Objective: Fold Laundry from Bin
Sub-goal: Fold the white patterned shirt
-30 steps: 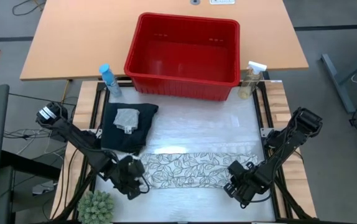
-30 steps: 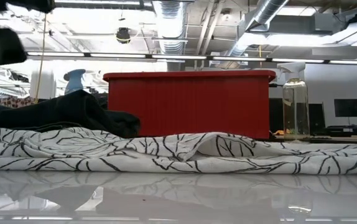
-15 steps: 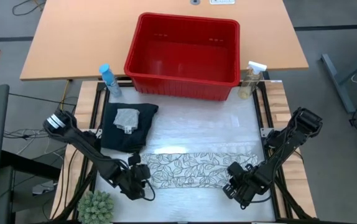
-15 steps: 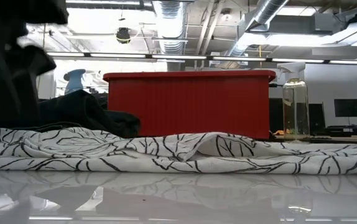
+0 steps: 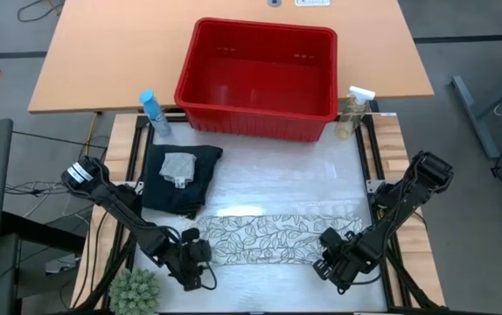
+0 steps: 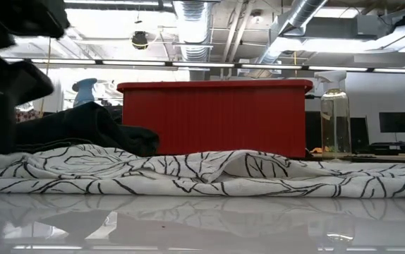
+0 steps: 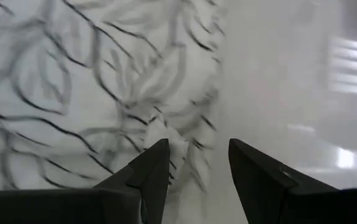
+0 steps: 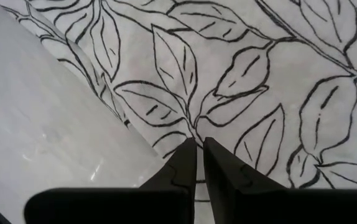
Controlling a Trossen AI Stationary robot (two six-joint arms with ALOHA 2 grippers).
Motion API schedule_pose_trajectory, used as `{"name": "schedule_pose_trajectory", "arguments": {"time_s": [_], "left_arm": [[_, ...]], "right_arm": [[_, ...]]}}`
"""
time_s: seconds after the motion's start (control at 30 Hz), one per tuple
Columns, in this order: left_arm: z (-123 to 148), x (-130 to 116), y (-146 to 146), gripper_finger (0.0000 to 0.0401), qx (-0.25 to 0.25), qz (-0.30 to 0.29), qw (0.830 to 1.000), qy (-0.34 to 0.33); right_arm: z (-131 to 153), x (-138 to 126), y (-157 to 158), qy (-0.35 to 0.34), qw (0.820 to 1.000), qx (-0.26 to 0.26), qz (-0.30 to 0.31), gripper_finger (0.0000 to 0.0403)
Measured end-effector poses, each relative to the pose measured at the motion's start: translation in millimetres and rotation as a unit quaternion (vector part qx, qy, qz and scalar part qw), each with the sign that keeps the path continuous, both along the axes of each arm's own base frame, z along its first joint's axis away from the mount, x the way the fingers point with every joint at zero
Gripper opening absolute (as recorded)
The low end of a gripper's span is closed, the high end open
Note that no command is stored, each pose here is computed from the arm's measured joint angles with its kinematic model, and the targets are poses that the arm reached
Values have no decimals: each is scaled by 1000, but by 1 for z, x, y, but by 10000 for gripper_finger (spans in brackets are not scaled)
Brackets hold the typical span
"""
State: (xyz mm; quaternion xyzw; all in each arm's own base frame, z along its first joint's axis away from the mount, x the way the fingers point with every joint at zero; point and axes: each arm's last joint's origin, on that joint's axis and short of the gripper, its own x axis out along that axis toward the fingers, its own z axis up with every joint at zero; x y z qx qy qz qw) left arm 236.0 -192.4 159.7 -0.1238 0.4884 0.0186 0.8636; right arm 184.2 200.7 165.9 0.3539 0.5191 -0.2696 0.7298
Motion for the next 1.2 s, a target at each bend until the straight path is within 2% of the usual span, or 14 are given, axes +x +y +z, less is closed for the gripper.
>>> {"name": "schedule_pose_trajectory", "arguments": {"time_s": [0.3, 0.57, 0.67, 0.8, 0.9, 1.03, 1.1, 1.2], "left_arm": [[17, -19, -16, 155, -81, -19, 996, 20], [36, -30, -20, 155, -127, -13, 992, 0], [44, -29, -17, 155, -124, 11, 992, -37], [57, -18, -10, 155, -110, 56, 985, -124], [61, -8, 0, 155, -107, 96, 976, -161], [68, 13, 16, 156, -112, 110, 967, -201], [73, 23, 25, 156, -112, 107, 962, -226], [80, 37, 39, 156, -108, 101, 954, -260]], "right_arm": [[0, 0, 0, 4, 1000, 3, -1, 56], [-2, -12, -4, 100, 993, 29, -55, 56], [-2, -17, -1, 129, 988, 46, -73, 56], [2, -23, 5, 138, 985, 65, -86, 64], [8, -24, 10, 134, 983, 80, -101, 91], [16, -23, 14, 132, 979, 90, -125, 154], [18, -24, 11, 154, 976, 78, -134, 185], [21, -30, 3, 181, 964, 35, -191, 218]]}}
